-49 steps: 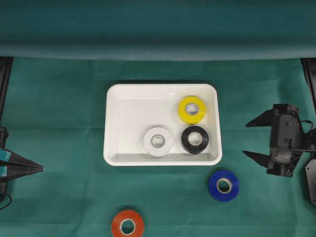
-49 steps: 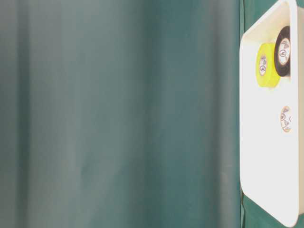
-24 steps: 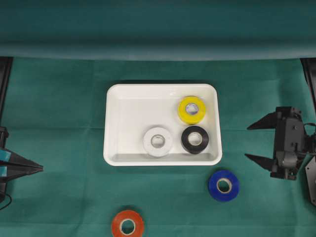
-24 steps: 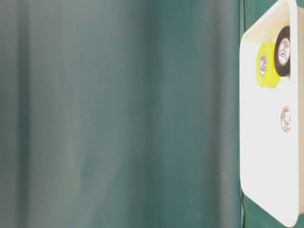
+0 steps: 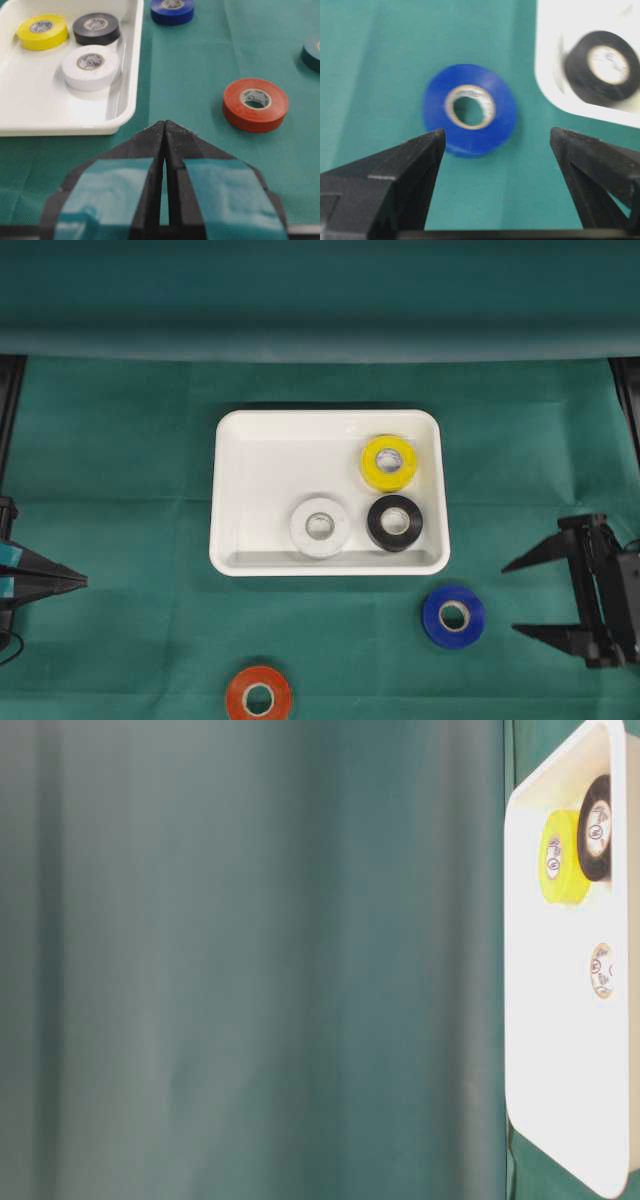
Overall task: Put the tape into the white case with the right arm.
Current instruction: 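Lift the right gripper out of the tray and retract right, then move the right gripper down to the red tape roll and grasp it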
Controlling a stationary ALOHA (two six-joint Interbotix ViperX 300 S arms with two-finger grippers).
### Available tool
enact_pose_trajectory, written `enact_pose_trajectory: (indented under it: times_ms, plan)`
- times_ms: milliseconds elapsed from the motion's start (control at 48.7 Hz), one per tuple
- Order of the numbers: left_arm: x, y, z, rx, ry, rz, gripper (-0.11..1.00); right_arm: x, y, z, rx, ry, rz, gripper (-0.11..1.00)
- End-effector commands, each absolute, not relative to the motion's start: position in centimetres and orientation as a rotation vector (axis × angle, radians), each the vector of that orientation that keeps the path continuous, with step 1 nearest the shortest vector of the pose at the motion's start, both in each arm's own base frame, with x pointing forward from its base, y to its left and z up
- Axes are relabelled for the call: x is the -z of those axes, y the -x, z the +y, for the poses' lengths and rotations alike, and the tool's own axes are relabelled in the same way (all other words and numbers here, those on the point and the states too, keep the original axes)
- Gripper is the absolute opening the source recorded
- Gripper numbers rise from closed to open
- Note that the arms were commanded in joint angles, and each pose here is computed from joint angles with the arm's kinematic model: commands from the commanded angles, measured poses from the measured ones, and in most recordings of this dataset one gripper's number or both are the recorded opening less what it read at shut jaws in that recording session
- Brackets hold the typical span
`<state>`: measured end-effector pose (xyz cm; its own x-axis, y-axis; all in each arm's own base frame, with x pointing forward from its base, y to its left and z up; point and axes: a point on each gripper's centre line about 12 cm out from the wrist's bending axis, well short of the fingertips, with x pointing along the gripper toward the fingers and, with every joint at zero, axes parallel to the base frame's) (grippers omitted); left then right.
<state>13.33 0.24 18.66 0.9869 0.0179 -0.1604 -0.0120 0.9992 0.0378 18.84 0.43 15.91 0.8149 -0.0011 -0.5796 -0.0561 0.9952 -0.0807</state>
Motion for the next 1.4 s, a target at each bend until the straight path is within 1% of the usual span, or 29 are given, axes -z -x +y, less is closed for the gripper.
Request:
enact_pose_trajectory:
  times_ms: [0,308,616,924,1375]
  plan:
    - [-19.1,-13.5,0.3,-0.018,-0.035,0.152,0.0,-16.3,-19.0,1.1,-0.064,0.103,0.6,0.58]
    - [-19.1,-13.5,0.3,-0.018,-0.035,0.154,0.0,-15.5,-19.5,1.6,-0.09,0.112,0.649,0.58]
    - [-19.1,-13.5,0.3,-0.018,-0.037,0.154,0.0,-16.4,-21.4,1.9,-0.093,0.113,0.649,0.58]
    - [-19.0,-13.5,0.3,-0.018,-0.035,0.155,0.0,-17.0,-26.0,2.6,-0.112,0.108,0.666,0.59]
    - [-19.0,-13.4,0.3,-0.018,-0.037,0.155,0.0,-17.3,-35.9,4.2,-0.14,0.122,0.66,0.59]
